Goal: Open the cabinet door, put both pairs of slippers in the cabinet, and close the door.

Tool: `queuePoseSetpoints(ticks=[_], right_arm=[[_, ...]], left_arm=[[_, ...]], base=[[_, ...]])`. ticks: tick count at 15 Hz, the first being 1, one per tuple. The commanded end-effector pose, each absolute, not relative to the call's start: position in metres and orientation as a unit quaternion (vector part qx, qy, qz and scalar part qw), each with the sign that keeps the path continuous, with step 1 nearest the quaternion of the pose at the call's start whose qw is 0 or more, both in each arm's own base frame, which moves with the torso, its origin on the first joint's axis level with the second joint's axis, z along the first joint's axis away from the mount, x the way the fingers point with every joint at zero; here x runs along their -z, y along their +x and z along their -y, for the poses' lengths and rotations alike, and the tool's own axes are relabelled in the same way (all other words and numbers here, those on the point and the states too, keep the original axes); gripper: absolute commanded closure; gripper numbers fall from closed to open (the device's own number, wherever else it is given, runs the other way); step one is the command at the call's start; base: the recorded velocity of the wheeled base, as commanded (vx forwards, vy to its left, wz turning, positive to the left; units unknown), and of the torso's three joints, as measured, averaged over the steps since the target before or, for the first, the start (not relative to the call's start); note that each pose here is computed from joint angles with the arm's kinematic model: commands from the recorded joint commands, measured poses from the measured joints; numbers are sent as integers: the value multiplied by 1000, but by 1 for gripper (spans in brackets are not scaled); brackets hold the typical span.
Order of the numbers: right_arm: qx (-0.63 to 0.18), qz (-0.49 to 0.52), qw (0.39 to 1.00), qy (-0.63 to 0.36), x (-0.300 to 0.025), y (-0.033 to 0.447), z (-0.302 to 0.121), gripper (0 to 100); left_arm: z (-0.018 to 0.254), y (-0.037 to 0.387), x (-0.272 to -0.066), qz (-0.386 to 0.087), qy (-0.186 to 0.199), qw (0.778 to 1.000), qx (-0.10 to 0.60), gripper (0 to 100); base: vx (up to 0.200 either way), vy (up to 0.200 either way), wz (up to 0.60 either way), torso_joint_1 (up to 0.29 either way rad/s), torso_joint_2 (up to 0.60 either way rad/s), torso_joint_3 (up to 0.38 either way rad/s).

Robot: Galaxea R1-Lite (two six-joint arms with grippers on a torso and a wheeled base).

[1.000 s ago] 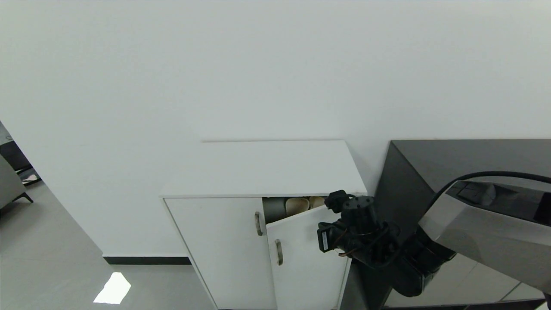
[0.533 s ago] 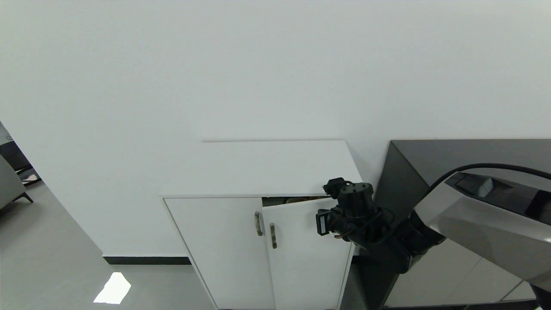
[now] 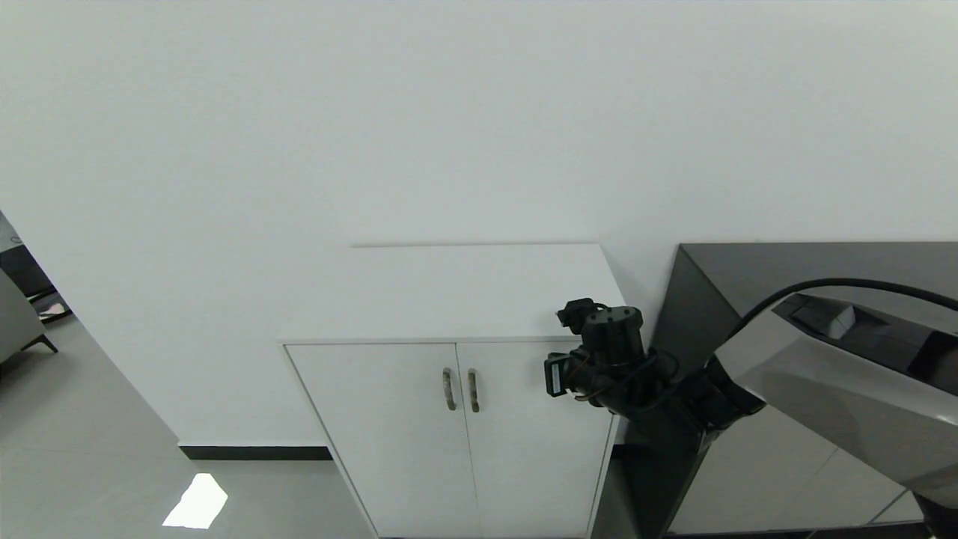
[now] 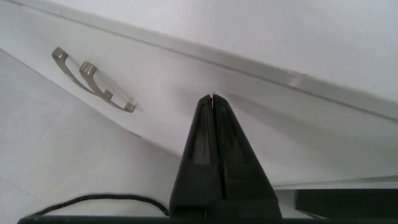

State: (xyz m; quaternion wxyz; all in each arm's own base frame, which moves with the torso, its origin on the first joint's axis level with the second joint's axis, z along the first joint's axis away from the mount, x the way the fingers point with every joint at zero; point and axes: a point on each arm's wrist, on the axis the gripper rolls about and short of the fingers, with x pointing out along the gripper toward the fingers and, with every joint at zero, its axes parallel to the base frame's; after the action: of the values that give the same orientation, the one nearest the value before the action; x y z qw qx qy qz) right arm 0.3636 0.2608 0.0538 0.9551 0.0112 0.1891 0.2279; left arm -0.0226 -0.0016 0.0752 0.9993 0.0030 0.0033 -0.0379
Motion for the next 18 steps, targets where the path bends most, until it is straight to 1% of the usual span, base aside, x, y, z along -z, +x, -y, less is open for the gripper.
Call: queuePoseSetpoints(ticks=[1,10,13,16,18], right_arm=[[-227,-188,955,12,-52,366,-262,100],[-220,-184,958,12,-45,373,-267,100],[-221,-183,958,12,-50,370,-266,100],[-235,-189,953,8,-68,340,-261,100],[-238,-194,952,6,-84,316,-247,100]], left_arm=[[2,-23,-75,-3,3,999,38,100],[2,-23,-75,-3,3,999,38,100],[2,-23,-75,-3,2,999,38,100],[2,-23,-75,-3,3,999,38,100],[2,-23,-75,-3,2,999,38,100]], base=[[0,0,0,0,0,0],[0,0,0,0,0,0],[0,0,0,0,0,0],[0,0,0,0,0,0],[0,0,0,0,0,0]])
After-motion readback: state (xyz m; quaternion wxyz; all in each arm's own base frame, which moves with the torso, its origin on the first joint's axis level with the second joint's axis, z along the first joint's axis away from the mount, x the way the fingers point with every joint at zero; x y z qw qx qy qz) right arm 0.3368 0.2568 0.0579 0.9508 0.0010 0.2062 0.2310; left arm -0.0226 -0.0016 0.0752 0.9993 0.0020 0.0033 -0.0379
